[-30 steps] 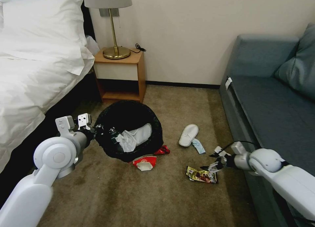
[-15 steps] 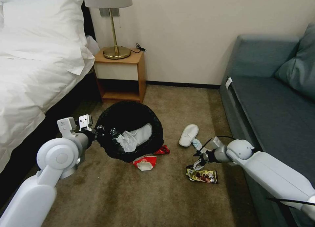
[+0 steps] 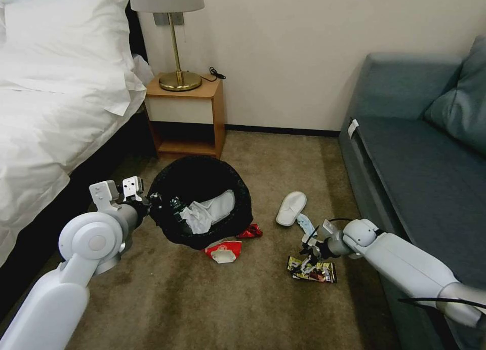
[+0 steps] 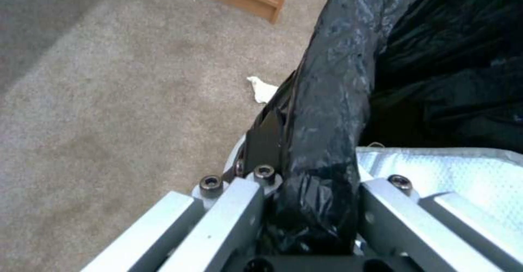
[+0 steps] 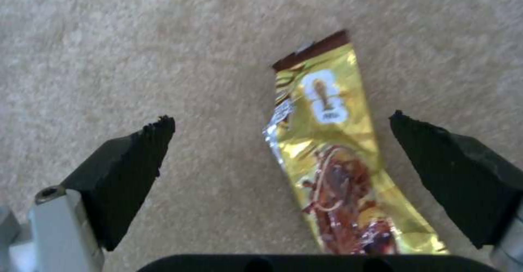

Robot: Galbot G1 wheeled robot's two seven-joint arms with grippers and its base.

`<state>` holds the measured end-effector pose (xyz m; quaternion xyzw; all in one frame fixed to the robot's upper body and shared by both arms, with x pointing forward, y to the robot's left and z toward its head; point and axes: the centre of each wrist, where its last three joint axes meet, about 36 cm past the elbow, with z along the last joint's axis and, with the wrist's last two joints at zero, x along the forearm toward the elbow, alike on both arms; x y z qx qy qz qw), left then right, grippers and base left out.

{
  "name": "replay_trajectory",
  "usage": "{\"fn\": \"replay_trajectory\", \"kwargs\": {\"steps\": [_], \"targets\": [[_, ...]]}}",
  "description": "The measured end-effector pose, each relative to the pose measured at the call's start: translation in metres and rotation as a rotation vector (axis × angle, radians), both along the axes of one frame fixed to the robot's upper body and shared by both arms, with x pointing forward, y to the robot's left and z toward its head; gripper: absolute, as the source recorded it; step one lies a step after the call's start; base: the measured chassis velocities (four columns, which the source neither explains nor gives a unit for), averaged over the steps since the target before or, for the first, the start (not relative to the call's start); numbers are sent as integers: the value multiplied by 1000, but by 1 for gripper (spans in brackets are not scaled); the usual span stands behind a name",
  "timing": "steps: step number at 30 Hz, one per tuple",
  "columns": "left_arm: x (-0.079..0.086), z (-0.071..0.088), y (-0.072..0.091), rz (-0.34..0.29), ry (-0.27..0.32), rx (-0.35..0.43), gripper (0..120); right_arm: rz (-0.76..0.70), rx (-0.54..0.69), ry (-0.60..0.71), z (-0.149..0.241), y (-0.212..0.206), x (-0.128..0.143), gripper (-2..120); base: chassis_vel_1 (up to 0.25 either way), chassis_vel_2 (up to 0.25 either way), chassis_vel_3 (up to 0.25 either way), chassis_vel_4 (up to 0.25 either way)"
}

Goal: Pick up the trash bin, then pick up the garbage on the floor and place it into the trash bin.

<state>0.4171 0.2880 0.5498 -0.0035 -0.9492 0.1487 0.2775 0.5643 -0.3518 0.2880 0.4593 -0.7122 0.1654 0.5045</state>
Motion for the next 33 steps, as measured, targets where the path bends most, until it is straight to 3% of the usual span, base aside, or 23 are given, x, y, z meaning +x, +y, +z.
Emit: {"fn": "replay_trajectory", "kwargs": {"steps": [33], "targets": [[-1,3,2,-28,5,7,3,-19,-90,28,-29,-19,-1,100,0,0,0,0]]}}
